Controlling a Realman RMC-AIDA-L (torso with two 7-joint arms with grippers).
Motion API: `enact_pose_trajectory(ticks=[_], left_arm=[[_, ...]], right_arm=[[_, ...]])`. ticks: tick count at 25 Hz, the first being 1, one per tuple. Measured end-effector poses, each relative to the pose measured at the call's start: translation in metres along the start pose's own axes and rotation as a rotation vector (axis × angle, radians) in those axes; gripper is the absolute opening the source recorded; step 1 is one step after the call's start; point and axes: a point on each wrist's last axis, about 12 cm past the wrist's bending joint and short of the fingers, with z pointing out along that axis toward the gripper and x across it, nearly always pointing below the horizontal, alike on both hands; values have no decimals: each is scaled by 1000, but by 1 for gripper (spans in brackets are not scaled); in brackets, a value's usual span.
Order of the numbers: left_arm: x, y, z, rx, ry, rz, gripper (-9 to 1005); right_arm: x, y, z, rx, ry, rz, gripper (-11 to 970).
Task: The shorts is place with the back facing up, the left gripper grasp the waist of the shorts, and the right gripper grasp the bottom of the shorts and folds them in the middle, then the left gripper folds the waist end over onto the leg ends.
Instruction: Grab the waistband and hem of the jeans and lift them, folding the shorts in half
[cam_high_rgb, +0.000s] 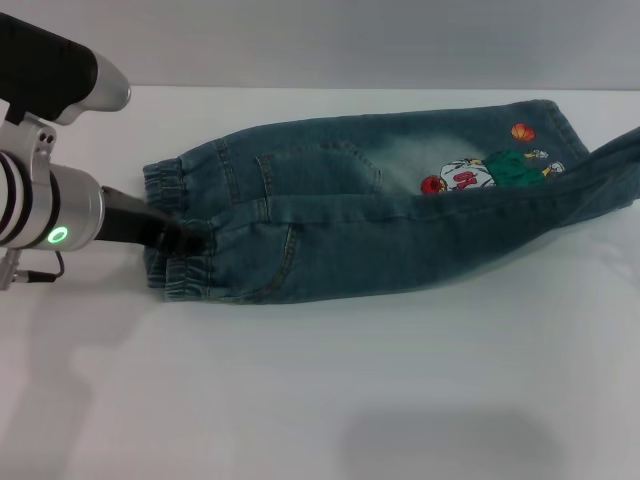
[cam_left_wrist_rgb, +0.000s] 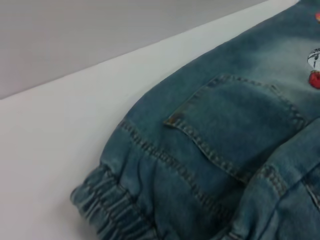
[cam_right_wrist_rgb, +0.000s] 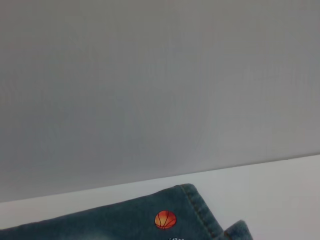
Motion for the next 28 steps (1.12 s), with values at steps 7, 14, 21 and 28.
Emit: enact_pose_trajectory(ticks=[7, 14, 21, 28], left_arm=[[-1, 4, 3, -14, -17, 12, 693], [3, 5, 12, -4, 14, 3, 812], [5, 5, 18, 12, 35, -8, 812], [2, 6, 15, 7, 18, -5, 764]], right_arm=[[2, 4, -1, -10, 5, -6, 6], [1, 5, -2, -15, 2, -8, 7], [1, 7, -2, -21, 1, -10, 7], [0, 8, -3, -25, -5, -11, 7]])
